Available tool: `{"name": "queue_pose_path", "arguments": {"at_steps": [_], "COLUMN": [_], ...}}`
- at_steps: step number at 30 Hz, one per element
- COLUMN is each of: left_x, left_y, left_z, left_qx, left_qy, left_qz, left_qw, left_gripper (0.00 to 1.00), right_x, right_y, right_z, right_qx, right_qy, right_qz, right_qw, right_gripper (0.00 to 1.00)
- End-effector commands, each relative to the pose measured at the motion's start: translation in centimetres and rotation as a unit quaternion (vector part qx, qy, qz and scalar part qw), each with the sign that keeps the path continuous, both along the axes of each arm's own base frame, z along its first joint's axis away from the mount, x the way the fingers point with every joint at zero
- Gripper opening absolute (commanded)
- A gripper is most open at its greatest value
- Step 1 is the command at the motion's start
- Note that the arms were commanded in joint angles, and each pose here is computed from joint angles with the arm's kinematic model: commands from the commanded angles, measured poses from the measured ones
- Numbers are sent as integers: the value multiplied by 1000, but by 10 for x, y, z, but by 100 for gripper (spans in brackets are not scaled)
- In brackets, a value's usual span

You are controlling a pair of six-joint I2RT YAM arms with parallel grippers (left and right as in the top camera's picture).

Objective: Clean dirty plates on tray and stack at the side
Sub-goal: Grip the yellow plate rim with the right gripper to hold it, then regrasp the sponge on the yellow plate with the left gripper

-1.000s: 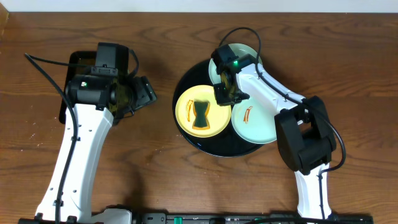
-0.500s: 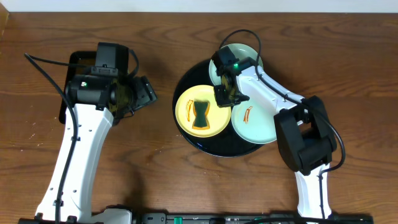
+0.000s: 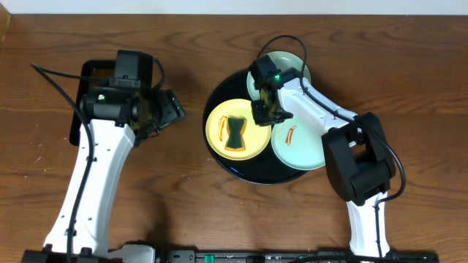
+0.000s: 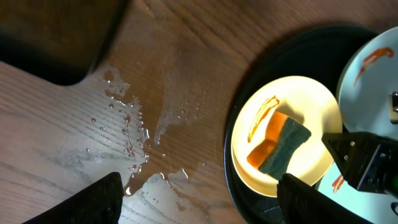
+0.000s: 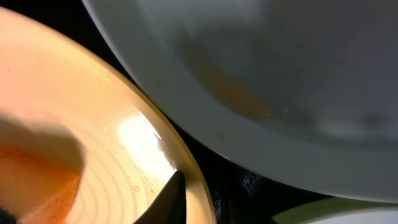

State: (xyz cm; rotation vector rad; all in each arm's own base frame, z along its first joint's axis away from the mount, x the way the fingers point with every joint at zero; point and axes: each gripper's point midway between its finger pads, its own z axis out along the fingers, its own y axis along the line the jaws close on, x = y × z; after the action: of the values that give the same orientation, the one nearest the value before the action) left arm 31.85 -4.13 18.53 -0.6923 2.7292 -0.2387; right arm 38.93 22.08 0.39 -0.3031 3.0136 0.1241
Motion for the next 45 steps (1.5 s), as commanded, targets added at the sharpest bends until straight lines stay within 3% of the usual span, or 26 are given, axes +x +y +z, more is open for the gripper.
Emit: {"name": "queue_pose_path", "arguments": {"at_steps": [1, 11, 21, 23, 25, 33, 41, 45], "left_x": [-1, 0, 0, -1, -1, 1, 5, 6], "left_y": [-1, -5, -5, -9, -18, -68, -101, -131], "left_z": [-16, -26, -26, -26, -25, -38, -94, -106], "left_qx": [-5, -11, -11, -23, -41, -61, -87, -162], "left_qy": [29, 46, 46, 47, 46, 51, 125, 132], "left_qz": [7, 2, 2, -2, -23, -108, -142, -203], "left_qw": [1000, 999, 999, 999, 998, 991, 978, 957], "left_gripper": [80, 80, 80, 75, 67, 67, 76, 76], "right_x": [-9, -9, -5, -5, -3, -4, -5, -4], "right_y": [2, -4, -8, -8, -7, 6, 7, 7], "right_z": [-5, 6, 5, 6, 6, 8, 9, 9], "right_qx": [0, 29, 35, 35, 38, 73, 77, 78], "right_qy": [15, 45, 44, 44, 40, 47, 50, 49], "right_qz": [20, 6, 0, 0, 0, 5, -5, -4], "right_qw": [1000, 999, 998, 998, 999, 996, 996, 996], "right_gripper": [20, 18, 4, 1, 1, 1, 1, 1]}}
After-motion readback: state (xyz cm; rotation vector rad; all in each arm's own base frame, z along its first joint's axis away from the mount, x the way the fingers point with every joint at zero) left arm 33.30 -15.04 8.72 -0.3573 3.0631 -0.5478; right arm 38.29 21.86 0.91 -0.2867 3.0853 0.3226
